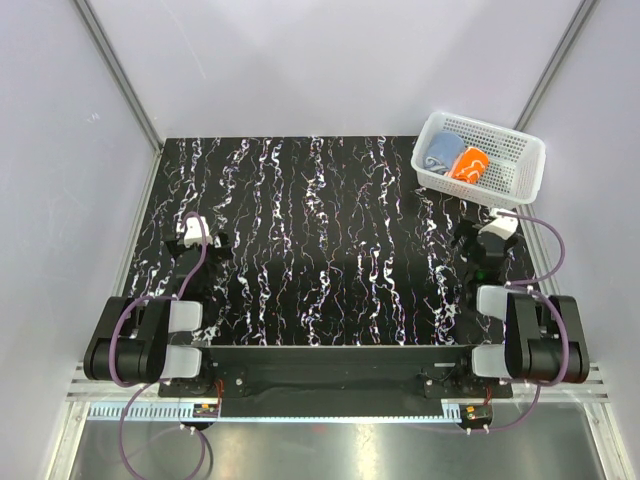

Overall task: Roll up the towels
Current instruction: Place the rolled towel into the container

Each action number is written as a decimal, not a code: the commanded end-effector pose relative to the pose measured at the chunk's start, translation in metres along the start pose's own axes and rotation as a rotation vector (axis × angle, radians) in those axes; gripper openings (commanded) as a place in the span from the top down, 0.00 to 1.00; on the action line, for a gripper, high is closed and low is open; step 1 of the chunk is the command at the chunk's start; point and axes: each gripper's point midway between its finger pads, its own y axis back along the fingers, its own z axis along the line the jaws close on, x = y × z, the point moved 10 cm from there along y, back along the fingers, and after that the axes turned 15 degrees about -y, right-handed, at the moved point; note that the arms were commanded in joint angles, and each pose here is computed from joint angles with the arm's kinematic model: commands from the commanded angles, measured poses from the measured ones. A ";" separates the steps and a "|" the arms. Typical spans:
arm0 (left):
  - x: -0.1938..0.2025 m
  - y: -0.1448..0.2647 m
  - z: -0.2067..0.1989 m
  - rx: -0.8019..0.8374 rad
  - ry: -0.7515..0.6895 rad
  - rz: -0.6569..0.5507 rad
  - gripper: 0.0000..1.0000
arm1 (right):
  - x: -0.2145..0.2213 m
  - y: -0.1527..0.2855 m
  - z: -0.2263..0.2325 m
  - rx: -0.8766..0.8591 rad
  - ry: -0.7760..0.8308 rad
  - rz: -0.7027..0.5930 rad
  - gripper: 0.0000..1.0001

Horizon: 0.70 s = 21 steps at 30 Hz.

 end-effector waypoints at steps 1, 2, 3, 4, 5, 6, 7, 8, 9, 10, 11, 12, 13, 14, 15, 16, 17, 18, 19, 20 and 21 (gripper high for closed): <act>-0.020 -0.007 0.003 -0.009 0.037 -0.093 0.01 | -0.031 -0.013 0.008 -0.145 -0.102 -0.179 0.00; -0.020 -0.007 0.003 -0.008 0.037 -0.094 0.01 | -0.019 -0.021 0.004 -0.145 -0.105 -0.141 0.00; -0.020 -0.007 0.003 -0.009 0.038 -0.096 0.01 | -0.016 -0.023 0.007 -0.192 -0.098 -0.138 0.00; -0.020 -0.008 0.003 -0.008 0.037 -0.094 0.01 | -0.015 -0.027 0.013 -0.279 -0.042 -0.118 0.00; -0.020 -0.007 0.003 -0.006 0.038 -0.093 0.01 | -0.010 -0.031 0.013 -0.278 -0.043 -0.090 0.00; -0.020 -0.008 0.004 -0.009 0.039 -0.096 0.01 | -0.011 -0.032 0.012 -0.258 -0.030 -0.066 0.01; -0.020 -0.007 0.003 -0.008 0.040 -0.094 0.01 | -0.011 -0.034 0.012 -0.244 -0.022 -0.041 0.00; -0.020 -0.007 0.004 -0.008 0.039 -0.094 0.01 | -0.011 -0.034 0.013 -0.255 -0.039 -0.055 0.00; -0.020 -0.007 0.004 -0.008 0.039 -0.094 0.01 | -0.012 -0.034 0.014 -0.264 -0.036 -0.072 0.00; -0.020 -0.008 0.003 -0.008 0.039 -0.093 0.01 | -0.012 -0.034 0.013 -0.253 -0.029 -0.052 0.00; -0.020 -0.007 0.003 -0.008 0.039 -0.093 0.01 | -0.011 -0.033 0.014 -0.258 -0.023 -0.042 0.00; -0.019 -0.007 0.003 -0.007 0.038 -0.092 0.01 | -0.011 -0.034 0.014 -0.264 -0.016 -0.045 0.00; -0.020 -0.007 0.003 -0.008 0.039 -0.093 0.01 | -0.011 -0.035 0.018 -0.314 -0.004 -0.025 0.00; -0.020 -0.007 0.004 -0.008 0.039 -0.094 0.01 | -0.009 -0.036 0.020 -0.337 0.012 -0.002 0.00; -0.020 -0.007 0.003 -0.008 0.040 -0.093 0.01 | -0.009 -0.036 0.022 -0.364 0.036 0.016 0.00; -0.020 -0.007 0.003 -0.006 0.040 -0.093 0.01 | -0.009 -0.035 0.021 -0.362 0.030 0.007 0.00; -0.020 -0.008 0.003 -0.006 0.038 -0.092 0.01 | -0.009 -0.035 0.021 -0.364 0.030 0.006 0.00; -0.020 -0.007 0.003 -0.007 0.040 -0.095 0.01 | -0.010 -0.036 0.022 -0.364 0.030 0.007 0.00; -0.020 -0.007 0.003 -0.007 0.039 -0.095 0.01 | -0.010 -0.036 0.022 -0.364 0.030 0.007 0.00; -0.020 -0.008 0.003 -0.006 0.040 -0.093 0.01 | -0.009 -0.036 0.022 -0.364 0.031 0.010 0.00; -0.019 -0.007 0.003 -0.006 0.038 -0.092 0.01 | -0.009 -0.036 0.022 -0.365 0.031 0.009 0.00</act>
